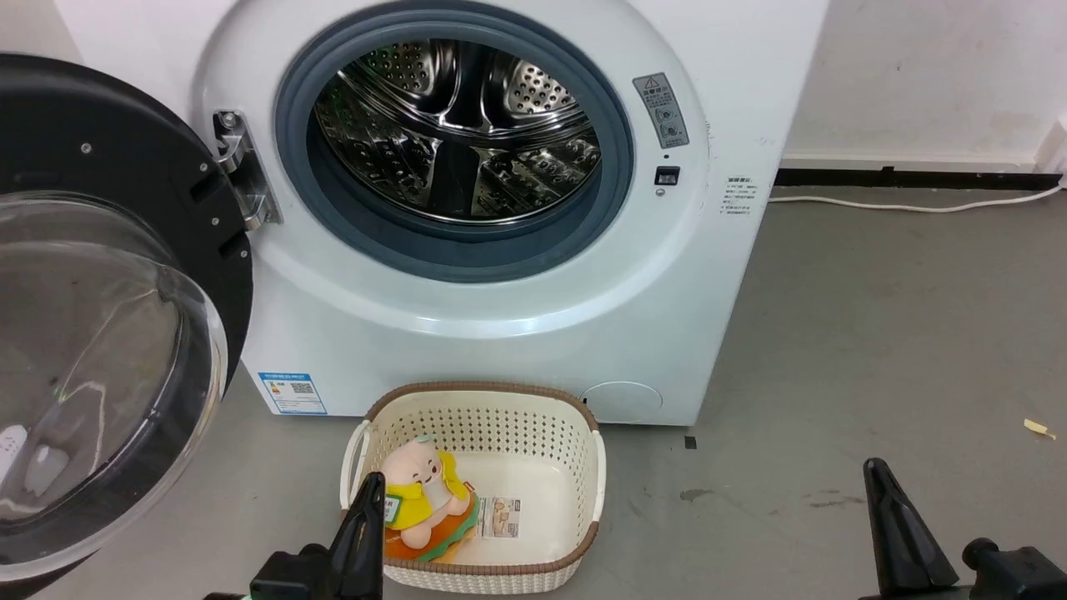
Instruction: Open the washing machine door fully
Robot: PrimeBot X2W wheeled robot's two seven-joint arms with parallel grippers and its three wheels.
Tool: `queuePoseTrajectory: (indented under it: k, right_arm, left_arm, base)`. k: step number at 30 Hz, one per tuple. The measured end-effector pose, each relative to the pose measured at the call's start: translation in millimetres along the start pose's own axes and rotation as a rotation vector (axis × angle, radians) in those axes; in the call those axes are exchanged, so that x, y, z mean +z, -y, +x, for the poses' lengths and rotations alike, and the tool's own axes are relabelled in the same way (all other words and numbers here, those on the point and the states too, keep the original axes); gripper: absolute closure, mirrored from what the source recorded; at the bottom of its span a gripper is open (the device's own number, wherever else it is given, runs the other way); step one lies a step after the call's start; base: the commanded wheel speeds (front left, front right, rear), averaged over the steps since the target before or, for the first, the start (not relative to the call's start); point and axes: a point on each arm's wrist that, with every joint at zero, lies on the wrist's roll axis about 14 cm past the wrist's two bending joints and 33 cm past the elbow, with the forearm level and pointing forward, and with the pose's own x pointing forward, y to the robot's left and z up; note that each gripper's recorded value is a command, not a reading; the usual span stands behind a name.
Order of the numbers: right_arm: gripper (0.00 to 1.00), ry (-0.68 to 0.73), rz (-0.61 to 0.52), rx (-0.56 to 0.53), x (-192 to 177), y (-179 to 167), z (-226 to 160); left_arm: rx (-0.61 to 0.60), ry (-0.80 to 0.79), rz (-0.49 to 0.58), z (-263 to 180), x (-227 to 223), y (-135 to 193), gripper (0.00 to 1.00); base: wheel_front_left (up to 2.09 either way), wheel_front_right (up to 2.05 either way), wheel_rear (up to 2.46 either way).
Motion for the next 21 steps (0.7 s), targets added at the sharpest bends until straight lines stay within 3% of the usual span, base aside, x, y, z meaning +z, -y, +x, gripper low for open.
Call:
queuePoseTrajectory:
  k: [21]
  right_arm:
    - [1.0, -0.028, -0.021, -0.001, -1.5, 1.0, 2.9]
  left_arm:
    - [0.0, -0.021, 0.022, 5.1, 0.3, -2.0, 1.0]
  base:
    - [0.0, 0.0, 0.0]
